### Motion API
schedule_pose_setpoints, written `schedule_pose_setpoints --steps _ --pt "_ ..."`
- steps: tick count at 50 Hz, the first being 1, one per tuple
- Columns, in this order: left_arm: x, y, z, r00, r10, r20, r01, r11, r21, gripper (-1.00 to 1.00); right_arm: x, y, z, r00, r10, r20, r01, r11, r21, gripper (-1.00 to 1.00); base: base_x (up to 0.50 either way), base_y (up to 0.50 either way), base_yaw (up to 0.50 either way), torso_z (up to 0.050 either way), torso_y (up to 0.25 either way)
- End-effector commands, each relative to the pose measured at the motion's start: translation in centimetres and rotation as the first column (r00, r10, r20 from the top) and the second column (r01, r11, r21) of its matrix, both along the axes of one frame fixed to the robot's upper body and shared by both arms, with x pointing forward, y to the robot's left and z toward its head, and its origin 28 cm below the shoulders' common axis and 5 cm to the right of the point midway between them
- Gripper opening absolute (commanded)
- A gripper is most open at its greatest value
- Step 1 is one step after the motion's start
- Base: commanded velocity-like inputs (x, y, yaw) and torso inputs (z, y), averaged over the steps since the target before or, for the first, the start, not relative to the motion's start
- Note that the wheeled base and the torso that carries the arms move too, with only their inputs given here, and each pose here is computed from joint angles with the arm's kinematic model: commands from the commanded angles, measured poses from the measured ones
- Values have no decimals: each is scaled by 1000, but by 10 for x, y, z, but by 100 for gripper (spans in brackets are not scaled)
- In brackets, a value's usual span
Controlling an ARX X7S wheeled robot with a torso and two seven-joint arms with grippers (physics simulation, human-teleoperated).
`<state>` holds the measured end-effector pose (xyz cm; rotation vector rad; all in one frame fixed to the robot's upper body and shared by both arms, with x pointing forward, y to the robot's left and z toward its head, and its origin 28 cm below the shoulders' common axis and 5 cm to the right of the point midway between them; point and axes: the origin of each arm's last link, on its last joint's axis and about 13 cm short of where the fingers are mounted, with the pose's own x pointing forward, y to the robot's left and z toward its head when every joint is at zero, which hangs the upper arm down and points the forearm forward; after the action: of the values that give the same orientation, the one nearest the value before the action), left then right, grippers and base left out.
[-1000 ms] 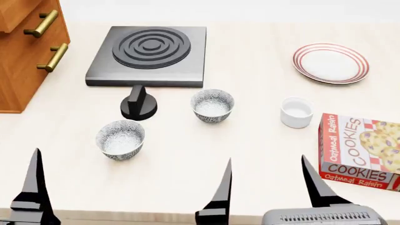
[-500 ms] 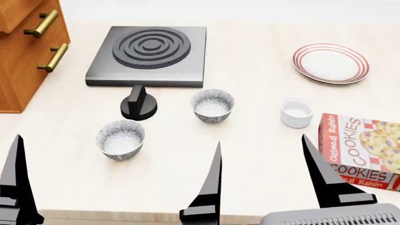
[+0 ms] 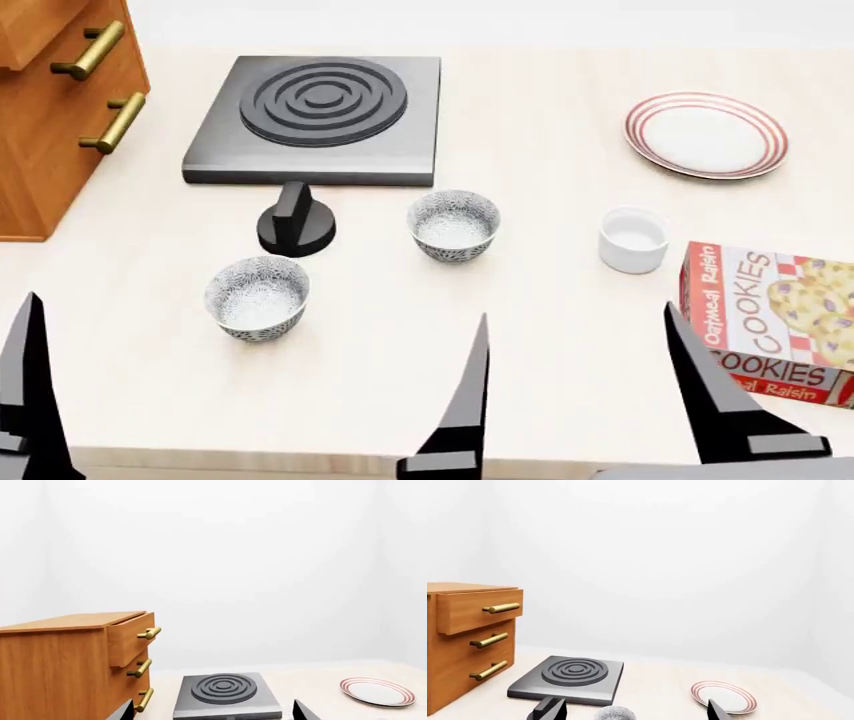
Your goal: Pick the akita bowl next to the ramekin and place it on the plate.
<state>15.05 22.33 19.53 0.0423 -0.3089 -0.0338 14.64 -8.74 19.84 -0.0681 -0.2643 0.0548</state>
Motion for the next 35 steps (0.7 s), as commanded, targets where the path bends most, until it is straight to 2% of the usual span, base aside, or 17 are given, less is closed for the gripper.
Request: schedule_pose_setpoints --steps 1,16,35 --pt "-1 0 1 1000 2 -5 -2 1000 -1 100 -1 -1 1 1000 -7 0 7 1000 13 100 0 0 0 0 0" --pt "1 0 -1 1000 4 -11 -4 1000 0 100 -2 -2 0 1000 -13 -2 13 1000 27 100 64 0 0 0 0" --pt "1 0 -3 1000 4 -20 -4 1000 0 100 -3 -2 -1 1000 -8 -5 8 1000 30 100 213 0 0 0 0"
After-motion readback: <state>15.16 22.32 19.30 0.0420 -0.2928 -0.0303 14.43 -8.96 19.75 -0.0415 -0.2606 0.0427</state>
